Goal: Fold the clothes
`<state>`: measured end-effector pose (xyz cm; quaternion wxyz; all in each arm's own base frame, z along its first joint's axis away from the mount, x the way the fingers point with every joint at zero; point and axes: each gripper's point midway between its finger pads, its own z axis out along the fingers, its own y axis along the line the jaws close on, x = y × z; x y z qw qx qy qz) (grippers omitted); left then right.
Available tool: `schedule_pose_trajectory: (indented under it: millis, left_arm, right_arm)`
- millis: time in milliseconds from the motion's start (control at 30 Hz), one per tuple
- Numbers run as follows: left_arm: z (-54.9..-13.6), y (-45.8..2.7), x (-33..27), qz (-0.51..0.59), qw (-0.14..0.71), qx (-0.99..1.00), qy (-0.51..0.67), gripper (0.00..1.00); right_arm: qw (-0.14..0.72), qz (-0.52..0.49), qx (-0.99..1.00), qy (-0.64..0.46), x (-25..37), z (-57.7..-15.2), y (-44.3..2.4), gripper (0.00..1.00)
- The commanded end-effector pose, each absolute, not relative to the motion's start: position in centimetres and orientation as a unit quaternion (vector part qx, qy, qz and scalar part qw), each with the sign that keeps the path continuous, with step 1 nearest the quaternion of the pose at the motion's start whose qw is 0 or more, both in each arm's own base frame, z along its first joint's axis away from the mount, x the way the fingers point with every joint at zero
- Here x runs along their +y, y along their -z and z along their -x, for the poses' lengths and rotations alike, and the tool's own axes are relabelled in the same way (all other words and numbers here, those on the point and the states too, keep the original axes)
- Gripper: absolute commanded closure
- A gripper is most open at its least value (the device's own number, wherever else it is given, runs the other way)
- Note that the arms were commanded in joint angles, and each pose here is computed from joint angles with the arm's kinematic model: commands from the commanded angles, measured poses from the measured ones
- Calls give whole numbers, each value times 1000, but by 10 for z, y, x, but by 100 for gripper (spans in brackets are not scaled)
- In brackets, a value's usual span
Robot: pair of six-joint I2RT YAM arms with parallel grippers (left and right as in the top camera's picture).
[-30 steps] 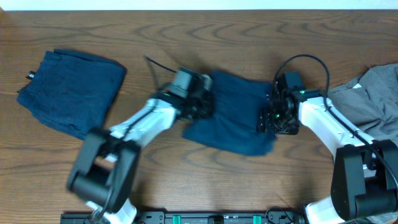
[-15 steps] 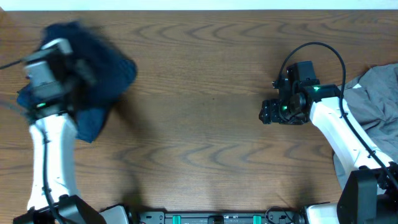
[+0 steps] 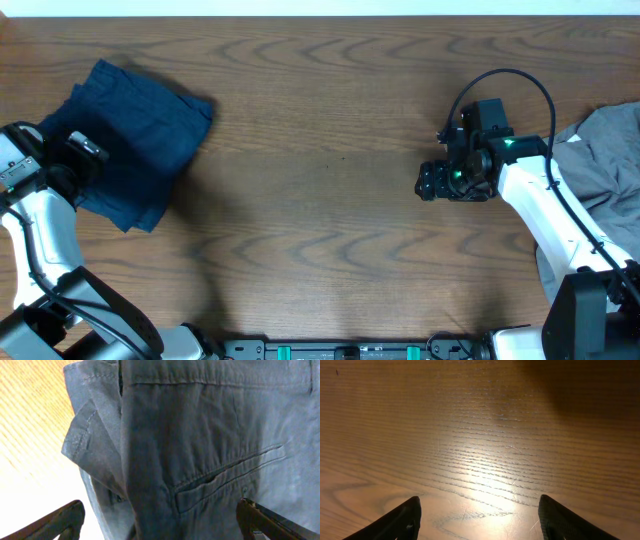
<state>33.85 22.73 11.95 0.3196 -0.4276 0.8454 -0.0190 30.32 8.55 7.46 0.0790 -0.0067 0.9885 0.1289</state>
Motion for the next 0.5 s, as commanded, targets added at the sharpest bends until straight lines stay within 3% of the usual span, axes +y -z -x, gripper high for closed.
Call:
schedule_pose_trajectory:
  millis: [0,267,467]
  left_arm:
    - [-338,-134,227,468,335,817,36,2]
    - [-357,-193,182,404,403,818,68,2]
    - [-388,-190,81,265,386,877,107,2]
  right_arm:
    - [89,17,987,-132,84,-307,-80,25]
    - [120,20,983,-138,86,-322,-84,17]
    - [152,-35,976,-152,77,-342,-90,10]
